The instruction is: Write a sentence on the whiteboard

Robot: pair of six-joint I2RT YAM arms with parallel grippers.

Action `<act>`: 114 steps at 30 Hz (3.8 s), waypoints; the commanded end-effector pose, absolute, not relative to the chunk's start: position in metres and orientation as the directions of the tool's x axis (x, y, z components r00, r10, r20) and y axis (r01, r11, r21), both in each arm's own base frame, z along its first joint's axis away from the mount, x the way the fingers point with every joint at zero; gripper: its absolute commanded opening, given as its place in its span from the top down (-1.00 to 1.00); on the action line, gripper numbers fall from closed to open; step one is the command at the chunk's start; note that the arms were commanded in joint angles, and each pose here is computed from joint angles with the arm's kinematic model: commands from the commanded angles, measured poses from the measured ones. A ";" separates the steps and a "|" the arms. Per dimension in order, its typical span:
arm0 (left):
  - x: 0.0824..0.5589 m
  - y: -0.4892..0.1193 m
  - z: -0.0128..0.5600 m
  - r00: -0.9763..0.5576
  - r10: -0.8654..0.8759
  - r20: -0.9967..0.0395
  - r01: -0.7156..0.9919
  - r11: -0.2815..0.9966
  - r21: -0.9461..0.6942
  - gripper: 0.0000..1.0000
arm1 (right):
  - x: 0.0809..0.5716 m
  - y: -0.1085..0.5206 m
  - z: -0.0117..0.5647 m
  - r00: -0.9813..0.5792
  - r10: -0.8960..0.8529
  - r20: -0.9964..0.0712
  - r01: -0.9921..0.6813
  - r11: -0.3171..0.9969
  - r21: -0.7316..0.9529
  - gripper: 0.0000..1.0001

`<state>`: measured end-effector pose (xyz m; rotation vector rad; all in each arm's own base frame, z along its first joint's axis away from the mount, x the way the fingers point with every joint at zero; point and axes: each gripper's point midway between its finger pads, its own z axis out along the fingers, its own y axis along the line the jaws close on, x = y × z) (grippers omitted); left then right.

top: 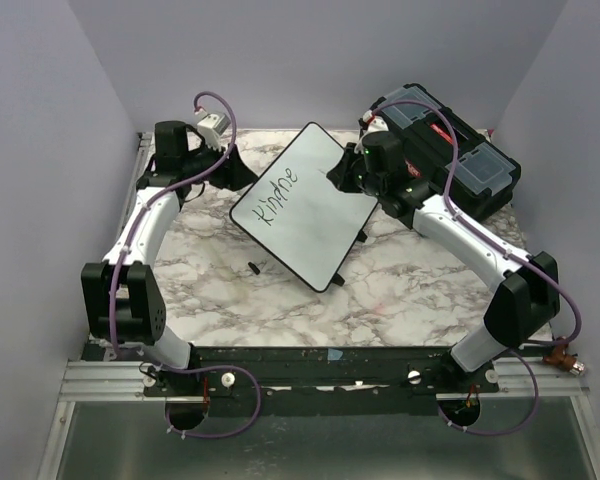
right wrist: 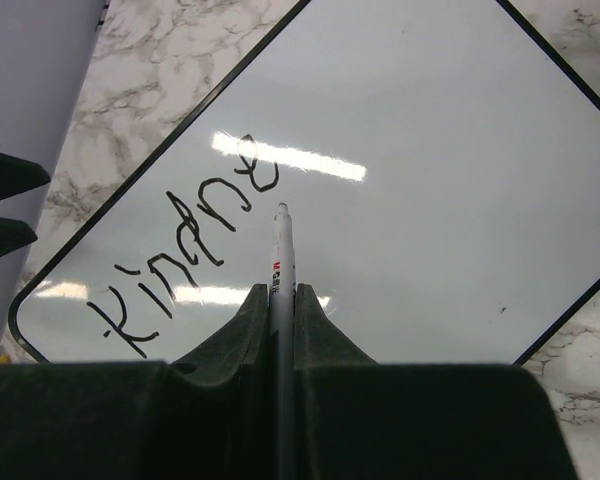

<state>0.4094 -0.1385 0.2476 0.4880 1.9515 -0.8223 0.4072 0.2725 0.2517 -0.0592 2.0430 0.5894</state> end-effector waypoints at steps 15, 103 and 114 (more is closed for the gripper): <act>0.464 -0.185 0.212 -0.681 -0.025 -0.732 0.597 0.559 -0.575 -0.08 | 0.402 0.263 0.275 -0.494 0.204 -0.845 -0.287 0.879 0.380 0.99; 0.430 -0.244 0.223 -0.713 0.061 -0.698 0.626 0.505 -0.594 1.00 | 0.429 0.282 0.240 -0.525 0.149 -0.838 -0.298 0.890 0.344 0.99; 0.428 -0.244 0.227 -0.704 0.063 -0.707 0.635 0.500 -0.588 1.00 | 0.427 0.286 0.229 -0.552 0.122 -0.825 -0.315 0.885 0.341 0.99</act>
